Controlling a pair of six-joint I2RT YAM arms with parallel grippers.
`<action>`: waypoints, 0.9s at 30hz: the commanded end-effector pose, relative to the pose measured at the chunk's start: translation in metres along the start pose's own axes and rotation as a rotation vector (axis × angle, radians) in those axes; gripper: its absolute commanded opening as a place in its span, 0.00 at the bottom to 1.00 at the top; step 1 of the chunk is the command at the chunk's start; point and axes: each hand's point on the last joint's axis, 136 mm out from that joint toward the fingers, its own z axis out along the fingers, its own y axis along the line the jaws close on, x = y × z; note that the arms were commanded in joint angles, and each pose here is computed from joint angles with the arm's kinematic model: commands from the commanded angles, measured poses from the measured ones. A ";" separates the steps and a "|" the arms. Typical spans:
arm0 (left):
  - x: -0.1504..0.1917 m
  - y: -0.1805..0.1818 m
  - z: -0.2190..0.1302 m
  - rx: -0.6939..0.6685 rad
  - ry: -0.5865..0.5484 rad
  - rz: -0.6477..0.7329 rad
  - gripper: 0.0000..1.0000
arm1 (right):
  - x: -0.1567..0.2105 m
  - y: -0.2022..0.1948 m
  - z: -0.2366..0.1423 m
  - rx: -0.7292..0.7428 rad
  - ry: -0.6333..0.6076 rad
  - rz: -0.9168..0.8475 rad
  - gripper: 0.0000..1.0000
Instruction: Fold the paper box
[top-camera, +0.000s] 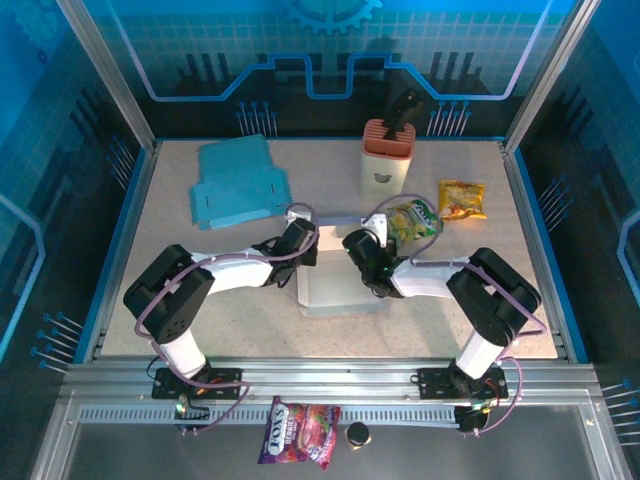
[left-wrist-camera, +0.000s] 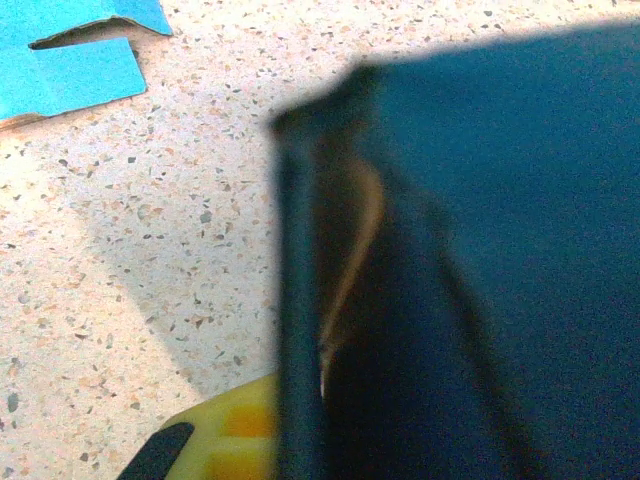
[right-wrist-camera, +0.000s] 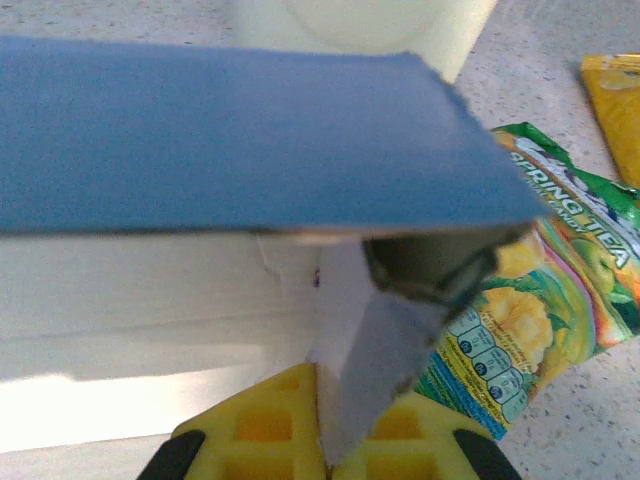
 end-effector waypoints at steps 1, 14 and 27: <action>0.034 -0.015 0.012 0.036 0.109 -0.014 0.00 | 0.029 -0.004 -0.015 0.122 0.164 -0.038 0.00; 0.032 -0.020 0.013 0.053 0.120 0.063 0.00 | 0.016 0.019 -0.012 -0.059 0.116 0.010 0.08; 0.031 -0.014 0.015 0.027 0.095 0.130 0.00 | -0.007 0.000 -0.012 -0.279 -0.042 0.108 0.44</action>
